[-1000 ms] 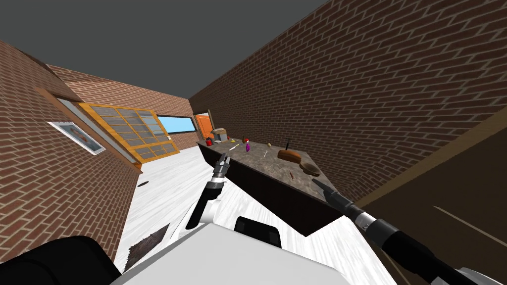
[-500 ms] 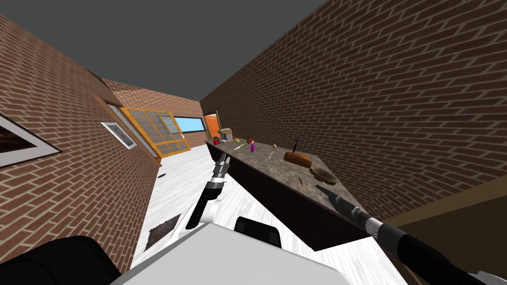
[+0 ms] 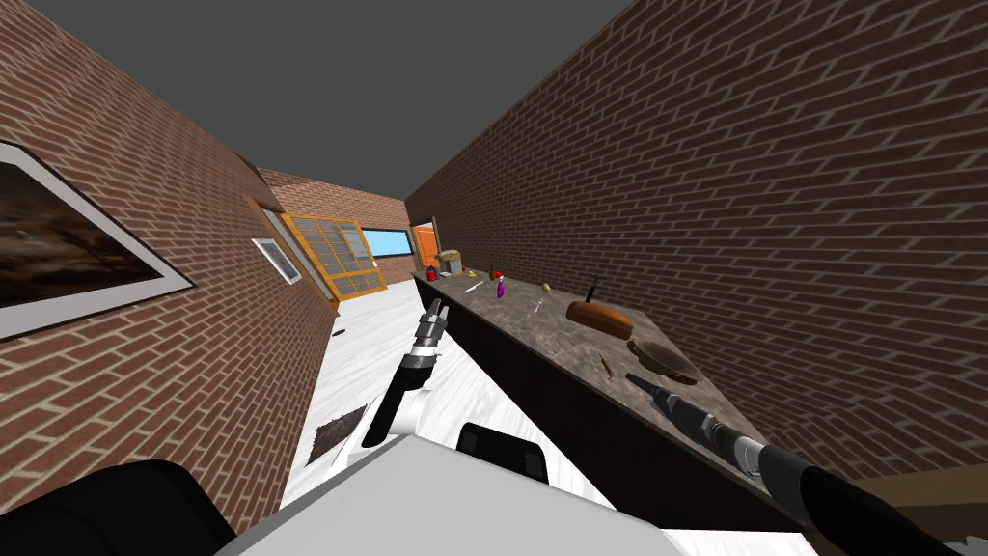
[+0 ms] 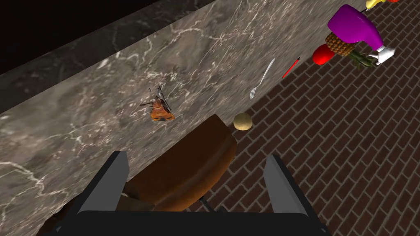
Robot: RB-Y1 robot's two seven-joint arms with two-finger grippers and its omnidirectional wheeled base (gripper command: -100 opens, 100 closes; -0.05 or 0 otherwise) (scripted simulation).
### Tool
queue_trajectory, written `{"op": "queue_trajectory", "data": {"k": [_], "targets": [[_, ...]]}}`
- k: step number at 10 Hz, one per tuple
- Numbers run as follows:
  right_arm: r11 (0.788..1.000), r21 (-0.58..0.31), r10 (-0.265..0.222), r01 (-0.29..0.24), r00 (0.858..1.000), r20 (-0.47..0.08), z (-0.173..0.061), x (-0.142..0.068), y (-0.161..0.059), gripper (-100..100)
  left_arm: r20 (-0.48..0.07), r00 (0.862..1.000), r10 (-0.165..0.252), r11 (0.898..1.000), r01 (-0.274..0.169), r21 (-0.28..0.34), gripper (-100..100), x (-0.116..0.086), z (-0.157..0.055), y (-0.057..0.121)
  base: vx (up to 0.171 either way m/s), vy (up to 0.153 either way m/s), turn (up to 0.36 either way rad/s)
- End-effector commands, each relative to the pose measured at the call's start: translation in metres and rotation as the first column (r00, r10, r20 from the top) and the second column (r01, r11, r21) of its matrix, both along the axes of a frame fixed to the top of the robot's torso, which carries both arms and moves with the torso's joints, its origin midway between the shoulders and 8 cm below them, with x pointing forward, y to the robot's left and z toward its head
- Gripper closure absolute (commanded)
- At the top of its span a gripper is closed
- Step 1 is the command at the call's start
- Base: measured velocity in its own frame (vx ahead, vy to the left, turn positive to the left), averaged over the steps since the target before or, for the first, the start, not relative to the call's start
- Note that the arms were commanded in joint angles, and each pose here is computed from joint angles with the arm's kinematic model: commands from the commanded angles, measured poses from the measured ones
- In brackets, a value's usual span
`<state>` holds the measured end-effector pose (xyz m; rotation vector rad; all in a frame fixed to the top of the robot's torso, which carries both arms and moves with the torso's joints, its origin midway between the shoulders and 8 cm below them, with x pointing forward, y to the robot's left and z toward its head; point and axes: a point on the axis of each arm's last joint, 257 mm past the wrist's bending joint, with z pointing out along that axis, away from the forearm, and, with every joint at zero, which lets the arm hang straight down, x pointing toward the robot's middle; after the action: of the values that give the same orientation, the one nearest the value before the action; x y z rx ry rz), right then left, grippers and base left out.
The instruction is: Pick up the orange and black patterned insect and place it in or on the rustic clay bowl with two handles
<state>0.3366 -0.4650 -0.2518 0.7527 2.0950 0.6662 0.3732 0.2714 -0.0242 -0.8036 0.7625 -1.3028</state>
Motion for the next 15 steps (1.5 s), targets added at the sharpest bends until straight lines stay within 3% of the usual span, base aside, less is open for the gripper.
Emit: {"op": "queue_trajectory", "data": {"k": [1,2,4,5,7,8,9,10,13,14,15], "targets": [[0.999,-0.047,-0.015,0.012,0.997,-0.069,-0.015,-0.015,-0.02,-100,0.0,1.0,0.0,1.0,0.0,0.0,0,0.0,0.0,0.0,0.06,0.04,0.175],[0.999,-0.054,-0.009,0.005,0.997,-0.071,-0.014,-0.014,-0.021,-100,0.0,1.0,0.0,1.0,0.0,0.0,0,0.0,0.0,0.0,0.056,0.037,0.125],[0.991,-0.13,-0.049,0.025,0.981,-0.185,-0.039,-0.045,-0.056,-100,0.0,1.0,0.0,1.0,0.0,0.0,0,0.0,0.0,0.0,0.089,0.068,0.222],[0.99,-0.141,-0.04,0.013,0.981,-0.189,-0.037,-0.043,-0.057,-100,0.0,1.0,0.0,1.0,0.0,0.0,0,0.0,0.0,0.0,0.081,0.07,0.125],[0.976,-0.218,-0.085,0.02,0.952,-0.295,-0.057,-0.079,-0.092,-100,0.0,1.0,0.0,1.0,0.0,0.0,0,0.0,0.0,0.0,0.089,0.063,0.199],[0.974,-0.224,-0.081,0.013,0.951,-0.297,-0.055,-0.078,-0.092,-100,0.0,1.0,0.0,1.0,0.0,0.0,0,0.0,0.0,0.0,0.078,0.055,0.128],[0.965,-0.263,-0.103,0.009,0.932,-0.346,-0.062,-0.097,-0.11,-100,0.0,1.0,0.0,1.0,0.0,0.0,0,0.0,0.0,0.0,0.085,0.051,0.128],[0.965,-0.263,-0.103,0.009,0.932,-0.346,-0.062,-0.097,-0.11,-100,0.0,1.0,0.0,1.0,0.0,0.0,0,0.0,0.0,0.0,0.072,0.031,0.073],[0.931,-0.364,-0.173,-0.012,0.864,-0.472,-0.076,-0.155,-0.157,-100,0.0,1.0,0.0,1.0,0.0,0.0,0,0.0,0.0,0.0,0.117,0.047,0.197],[0.931,-0.364,-0.173,-0.012,0.864,-0.472,-0.076,-0.155,-0.157,-100,0.0,1.0,0.0,1.0,0.0,0.0,0,0.0,0.0,0.0,0.095,0.057,0.049],[0.92,-0.391,-0.195,-0.022,0.841,-0.505,-0.078,-0.173,-0.17,-100,0.0,1.0,0.0,1.0,0.0,0.0,0,0.0,0.0,0.0,0.06,0.055,0.106]]}}
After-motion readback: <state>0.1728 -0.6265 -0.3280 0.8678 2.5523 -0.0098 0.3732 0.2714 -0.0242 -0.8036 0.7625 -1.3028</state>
